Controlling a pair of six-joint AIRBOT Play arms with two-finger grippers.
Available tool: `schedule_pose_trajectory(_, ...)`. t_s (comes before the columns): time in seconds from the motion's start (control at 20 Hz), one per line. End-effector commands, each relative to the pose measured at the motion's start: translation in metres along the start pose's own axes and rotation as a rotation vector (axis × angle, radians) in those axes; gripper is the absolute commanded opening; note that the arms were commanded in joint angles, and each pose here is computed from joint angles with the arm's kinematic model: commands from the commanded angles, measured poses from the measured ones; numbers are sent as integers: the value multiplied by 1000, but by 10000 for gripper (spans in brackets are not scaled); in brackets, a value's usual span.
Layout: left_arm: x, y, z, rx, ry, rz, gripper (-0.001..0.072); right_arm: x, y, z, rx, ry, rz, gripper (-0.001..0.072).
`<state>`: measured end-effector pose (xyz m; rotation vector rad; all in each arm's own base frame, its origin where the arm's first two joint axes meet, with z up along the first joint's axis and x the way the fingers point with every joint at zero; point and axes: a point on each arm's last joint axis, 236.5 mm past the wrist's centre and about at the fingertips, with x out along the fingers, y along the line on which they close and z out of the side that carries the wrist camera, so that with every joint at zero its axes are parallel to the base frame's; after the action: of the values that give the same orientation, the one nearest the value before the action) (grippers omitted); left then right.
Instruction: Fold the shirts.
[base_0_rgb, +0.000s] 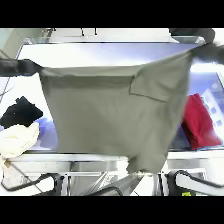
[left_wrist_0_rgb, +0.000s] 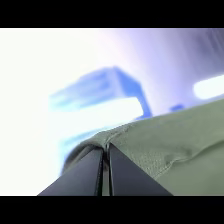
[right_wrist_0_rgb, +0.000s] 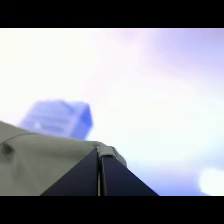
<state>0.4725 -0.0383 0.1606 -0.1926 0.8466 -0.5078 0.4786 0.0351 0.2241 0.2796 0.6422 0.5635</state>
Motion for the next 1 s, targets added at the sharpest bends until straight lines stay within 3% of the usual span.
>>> schedule_pose_trajectory(0.0,94,53,-41,-92,147,-41,20,107,-70,-65,146,156,-54,13)
schedule_pose_trajectory(0.35,160,98,-63,-113,288,-63,20,151,-128,-131,244,296,-152,13)
schedule_pose_trajectory(0.65,160,144,-107,22,509,201,21,148,-155,-208,289,463,-254,13)
schedule_pose_trajectory(0.95,162,144,-107,58,518,208,22,160,-166,-227,325,459,-269,13)
